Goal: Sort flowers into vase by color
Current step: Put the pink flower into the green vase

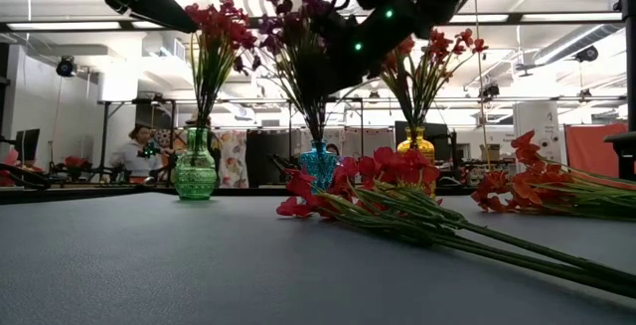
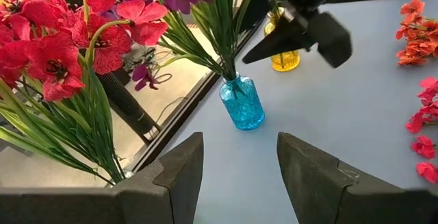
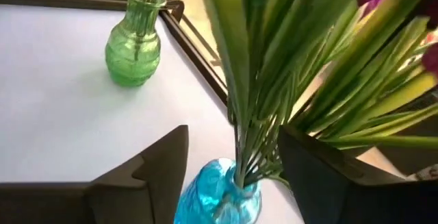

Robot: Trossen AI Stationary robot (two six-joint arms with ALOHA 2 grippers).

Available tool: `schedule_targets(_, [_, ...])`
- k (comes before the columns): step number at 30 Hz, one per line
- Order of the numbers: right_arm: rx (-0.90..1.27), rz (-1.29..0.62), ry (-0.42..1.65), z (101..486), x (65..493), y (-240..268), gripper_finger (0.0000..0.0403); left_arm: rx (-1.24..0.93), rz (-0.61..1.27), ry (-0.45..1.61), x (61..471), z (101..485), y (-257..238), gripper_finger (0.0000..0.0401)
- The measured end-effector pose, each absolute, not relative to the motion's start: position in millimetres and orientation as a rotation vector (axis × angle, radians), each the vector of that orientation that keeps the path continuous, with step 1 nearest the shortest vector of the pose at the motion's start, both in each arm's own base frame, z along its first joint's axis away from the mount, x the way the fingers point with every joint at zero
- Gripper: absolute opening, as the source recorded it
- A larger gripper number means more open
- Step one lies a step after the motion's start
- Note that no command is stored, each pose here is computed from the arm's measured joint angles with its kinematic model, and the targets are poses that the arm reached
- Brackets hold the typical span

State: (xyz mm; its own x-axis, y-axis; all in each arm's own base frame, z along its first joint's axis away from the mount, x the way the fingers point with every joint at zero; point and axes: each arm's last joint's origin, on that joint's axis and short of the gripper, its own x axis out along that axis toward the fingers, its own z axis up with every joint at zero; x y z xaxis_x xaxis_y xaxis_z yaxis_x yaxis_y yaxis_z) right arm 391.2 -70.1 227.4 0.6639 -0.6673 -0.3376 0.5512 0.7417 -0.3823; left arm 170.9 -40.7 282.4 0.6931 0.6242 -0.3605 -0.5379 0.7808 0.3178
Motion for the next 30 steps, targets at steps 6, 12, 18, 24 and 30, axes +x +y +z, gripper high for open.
schedule_targets(6, [-0.222,-0.674,0.531,234.4,382.2,-58.7,0.0238,0.193,0.653,0.473,170.9,282.2,-40.7,0.0171])
schedule_targets(12, [-0.213,-0.644,0.559,239.7,376.4,-45.8,0.0247,0.192,0.653,0.472,170.9,282.3,-40.7,0.0171])
schedule_targets(18, [-0.214,-0.596,0.570,247.3,370.5,-25.6,0.0247,0.167,0.607,0.487,171.5,281.5,-41.9,0.0171])
schedule_targets(24, [-0.169,-0.544,0.611,257.4,356.5,1.0,0.0243,0.080,0.450,0.526,173.7,279.9,-46.6,0.0171])
schedule_targets(30, [-0.061,-0.443,0.657,271.5,337.0,29.5,0.0244,-0.007,0.441,0.520,173.9,279.4,-47.4,0.0171])
